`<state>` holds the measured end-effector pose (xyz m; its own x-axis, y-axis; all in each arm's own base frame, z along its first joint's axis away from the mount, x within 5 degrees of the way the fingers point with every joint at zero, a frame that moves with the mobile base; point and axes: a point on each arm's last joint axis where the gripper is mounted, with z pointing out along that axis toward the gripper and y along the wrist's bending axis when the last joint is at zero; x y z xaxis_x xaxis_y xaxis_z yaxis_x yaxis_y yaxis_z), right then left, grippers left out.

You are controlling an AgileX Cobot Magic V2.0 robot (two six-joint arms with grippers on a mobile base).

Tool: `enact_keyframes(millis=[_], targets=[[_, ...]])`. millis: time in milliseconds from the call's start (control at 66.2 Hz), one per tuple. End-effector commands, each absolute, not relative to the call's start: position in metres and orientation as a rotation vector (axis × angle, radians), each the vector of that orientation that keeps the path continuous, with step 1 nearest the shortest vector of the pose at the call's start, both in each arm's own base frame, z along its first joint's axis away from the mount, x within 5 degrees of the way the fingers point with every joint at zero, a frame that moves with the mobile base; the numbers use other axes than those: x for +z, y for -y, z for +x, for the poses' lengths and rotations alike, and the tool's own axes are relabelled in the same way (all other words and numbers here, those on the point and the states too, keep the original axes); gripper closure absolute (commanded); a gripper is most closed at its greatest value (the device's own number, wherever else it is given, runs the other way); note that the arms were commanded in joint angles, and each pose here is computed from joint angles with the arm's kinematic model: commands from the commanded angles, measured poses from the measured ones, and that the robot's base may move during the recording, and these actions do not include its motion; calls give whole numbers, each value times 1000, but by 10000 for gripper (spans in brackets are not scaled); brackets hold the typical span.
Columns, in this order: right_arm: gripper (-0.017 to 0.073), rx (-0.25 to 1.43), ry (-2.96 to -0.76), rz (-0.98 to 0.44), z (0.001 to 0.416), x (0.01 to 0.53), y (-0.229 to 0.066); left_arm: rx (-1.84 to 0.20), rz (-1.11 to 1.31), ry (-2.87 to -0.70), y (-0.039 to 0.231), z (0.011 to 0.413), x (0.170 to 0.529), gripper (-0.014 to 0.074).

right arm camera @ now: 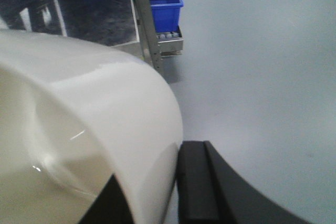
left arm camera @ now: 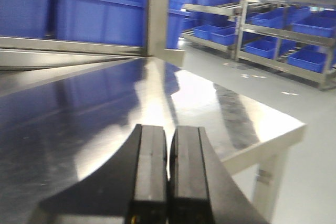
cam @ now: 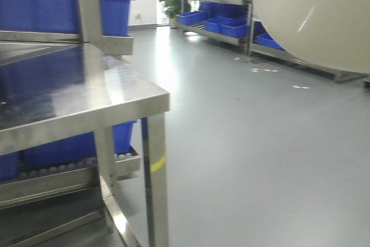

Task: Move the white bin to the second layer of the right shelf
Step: 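Back the base away from the steel shelf holding the bin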

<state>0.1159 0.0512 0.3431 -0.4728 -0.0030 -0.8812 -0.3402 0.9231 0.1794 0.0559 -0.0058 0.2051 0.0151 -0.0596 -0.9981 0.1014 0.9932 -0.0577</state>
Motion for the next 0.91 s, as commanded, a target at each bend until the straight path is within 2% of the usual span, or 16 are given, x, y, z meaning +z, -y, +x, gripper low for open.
enact_keyframes(millis=[0,892], targets=[[506,421,-1907,-225,118,361,-51,-134,25,-1500,6,57,200,509],[506,421,-1907,-225,118,361,-51,-134,25,-1500,6,57,200,509]])
